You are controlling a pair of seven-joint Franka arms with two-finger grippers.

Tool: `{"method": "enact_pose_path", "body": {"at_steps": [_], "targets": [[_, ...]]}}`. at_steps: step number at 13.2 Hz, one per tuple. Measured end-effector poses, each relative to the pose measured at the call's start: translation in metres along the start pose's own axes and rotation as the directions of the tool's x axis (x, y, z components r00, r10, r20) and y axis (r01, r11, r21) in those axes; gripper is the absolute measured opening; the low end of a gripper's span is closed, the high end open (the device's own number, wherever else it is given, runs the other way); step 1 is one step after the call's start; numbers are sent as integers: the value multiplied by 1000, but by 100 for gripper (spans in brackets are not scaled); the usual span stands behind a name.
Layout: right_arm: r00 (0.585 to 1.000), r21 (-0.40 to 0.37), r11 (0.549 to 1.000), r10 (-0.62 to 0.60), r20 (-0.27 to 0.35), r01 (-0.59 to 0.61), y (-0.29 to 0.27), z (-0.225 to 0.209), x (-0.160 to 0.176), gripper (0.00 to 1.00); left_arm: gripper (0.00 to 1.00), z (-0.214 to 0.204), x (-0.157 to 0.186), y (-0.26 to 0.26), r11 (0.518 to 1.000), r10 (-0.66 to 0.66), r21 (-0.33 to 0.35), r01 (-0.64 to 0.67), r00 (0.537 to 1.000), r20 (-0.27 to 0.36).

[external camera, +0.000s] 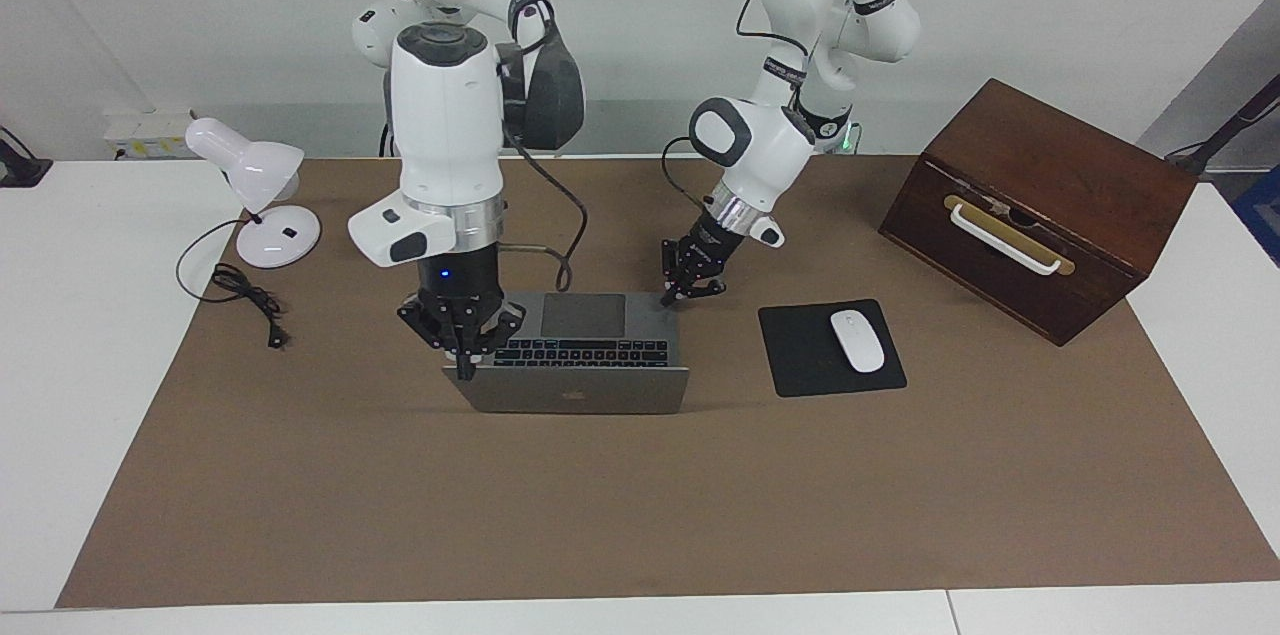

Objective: Close laptop with both arms

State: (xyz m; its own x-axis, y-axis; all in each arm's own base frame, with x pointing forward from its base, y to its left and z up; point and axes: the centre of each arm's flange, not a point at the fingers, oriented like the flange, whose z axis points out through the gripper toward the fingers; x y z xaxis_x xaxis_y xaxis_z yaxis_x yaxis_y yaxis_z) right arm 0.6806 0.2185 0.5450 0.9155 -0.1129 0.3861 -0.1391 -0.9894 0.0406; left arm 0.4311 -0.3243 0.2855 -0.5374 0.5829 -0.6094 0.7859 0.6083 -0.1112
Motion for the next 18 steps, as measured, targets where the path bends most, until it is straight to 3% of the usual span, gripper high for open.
{"method": "enact_pose_path", "body": {"at_steps": [3,10,18], "targets": [[999,20,999,-36,-23,37,-30,-4,-12,1,1,7,5,-1,1000,0,-2,0,1000,-15],[987,10,997,-73,-140,75,-56,28,-11,1,1,8,5,-3,1000,29,0,-29,999,-17],[983,20,995,-94,-154,98,-70,41,-16,1,1,8,8,-3,1000,-8,-2,8,1000,-3]]}}
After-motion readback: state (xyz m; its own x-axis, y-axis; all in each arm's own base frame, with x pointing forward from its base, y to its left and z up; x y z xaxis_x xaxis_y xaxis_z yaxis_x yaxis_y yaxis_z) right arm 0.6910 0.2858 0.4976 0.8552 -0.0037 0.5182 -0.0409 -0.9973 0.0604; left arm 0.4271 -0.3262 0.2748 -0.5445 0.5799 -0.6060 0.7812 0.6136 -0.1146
